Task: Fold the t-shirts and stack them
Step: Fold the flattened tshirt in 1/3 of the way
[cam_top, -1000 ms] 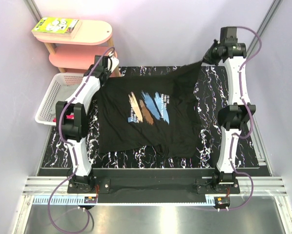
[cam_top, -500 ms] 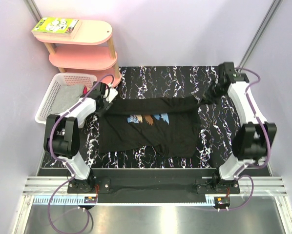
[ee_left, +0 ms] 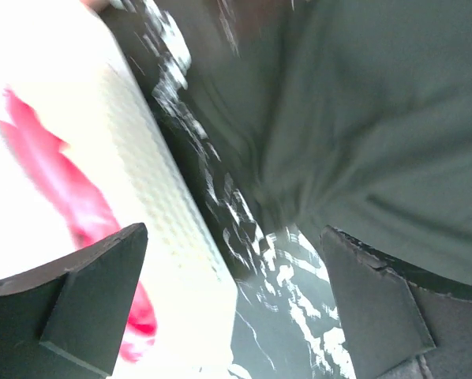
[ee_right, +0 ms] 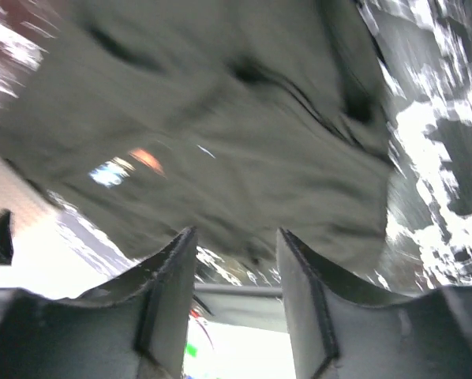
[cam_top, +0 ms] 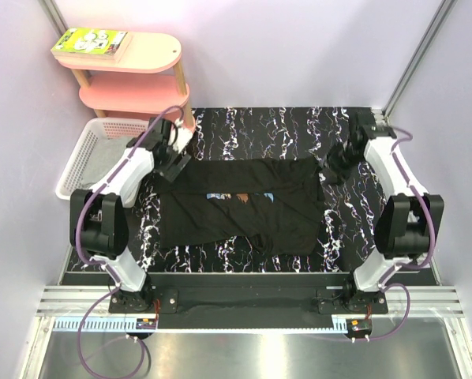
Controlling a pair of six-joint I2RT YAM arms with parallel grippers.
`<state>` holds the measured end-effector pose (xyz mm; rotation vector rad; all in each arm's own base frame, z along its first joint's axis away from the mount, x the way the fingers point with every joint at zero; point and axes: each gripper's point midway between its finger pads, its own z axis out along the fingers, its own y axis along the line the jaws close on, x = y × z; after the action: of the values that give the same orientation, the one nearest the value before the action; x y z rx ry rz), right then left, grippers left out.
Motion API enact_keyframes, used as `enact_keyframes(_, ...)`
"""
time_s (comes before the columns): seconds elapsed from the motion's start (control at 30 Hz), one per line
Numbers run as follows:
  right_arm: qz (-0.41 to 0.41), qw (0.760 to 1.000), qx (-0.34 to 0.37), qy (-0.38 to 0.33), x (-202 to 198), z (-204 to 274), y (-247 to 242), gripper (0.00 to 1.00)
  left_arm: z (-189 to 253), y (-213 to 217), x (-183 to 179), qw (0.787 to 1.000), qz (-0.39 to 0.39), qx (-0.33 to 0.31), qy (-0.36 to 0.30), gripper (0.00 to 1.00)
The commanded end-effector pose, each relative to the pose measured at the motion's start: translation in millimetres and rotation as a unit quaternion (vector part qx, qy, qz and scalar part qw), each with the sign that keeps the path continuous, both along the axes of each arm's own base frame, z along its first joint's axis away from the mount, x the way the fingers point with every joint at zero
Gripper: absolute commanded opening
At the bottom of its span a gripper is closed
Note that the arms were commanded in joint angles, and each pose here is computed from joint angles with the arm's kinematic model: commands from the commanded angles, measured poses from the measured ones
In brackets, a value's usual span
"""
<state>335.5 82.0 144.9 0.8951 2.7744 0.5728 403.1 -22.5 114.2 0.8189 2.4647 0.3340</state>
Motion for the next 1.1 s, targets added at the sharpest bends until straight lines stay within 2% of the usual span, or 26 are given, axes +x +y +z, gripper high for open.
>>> enact_keyframes(0.0, 0.001, 0.996, 0.010, -0.090, 74, 38, 5, 0.47, 62, -50, 23, 0.995, -0.029, -0.053, -0.077, 0.98)
enact_keyframes(0.03, 0.002, 0.997, 0.017, -0.073, 88, 22, 7, 0.46, 61, -66, 26, 0.995, -0.043, -0.058, -0.074, 0.98)
enact_keyframes(0.07, 0.002, 0.995, 0.025, -0.096, 107, 33, 10, 0.45, 59, -74, 27, 0.995, -0.047, -0.061, -0.070, 0.97)
enact_keyframes(0.1, 0.004, 0.996, 0.042, -0.077, 117, 16, 15, 0.43, 58, -84, 28, 0.994, -0.052, -0.066, -0.068, 0.96)
enact_keyframes(0.13, 0.006, 0.995, 0.046, -0.089, 129, 22, 18, 0.43, 45, -90, 30, 0.995, -0.055, -0.066, -0.052, 0.95)
enact_keyframes(0.23, 0.011, 0.995, 0.061, -0.072, 139, 5, 28, 0.42, 28, -97, 35, 0.996, -0.051, -0.069, -0.029, 0.92)
enact_keyframes(0.47, 0.057, 0.995, 0.073, -0.028, 100, -28, 51, 0.40, 10, -103, 50, 0.997, -0.042, -0.070, -0.014, 0.90)
enact_keyframes(0.63, 0.068, 0.996, 0.061, -0.004, 60, -44, 46, 0.39, 1, -124, 64, 0.995, -0.040, -0.097, -0.001, 0.87)
enact_keyframes(0.73, 0.073, 0.996, 0.053, 0.007, 44, -51, 43, 0.39, -12, -133, 71, 0.995, -0.047, -0.083, 0.008, 0.87)
enact_keyframes(0.9, 0.083, 0.996, 0.032, 0.004, 42, -56, 36, 0.40, -31, -143, 73, 0.996, -0.054, -0.073, 0.026, 0.86)
enact_keyframes(1.07, 0.091, 0.996, 0.020, -0.011, 57, -56, 33, 0.46, -35, -145, 73, 0.996, -0.063, -0.060, 0.029, 0.86)
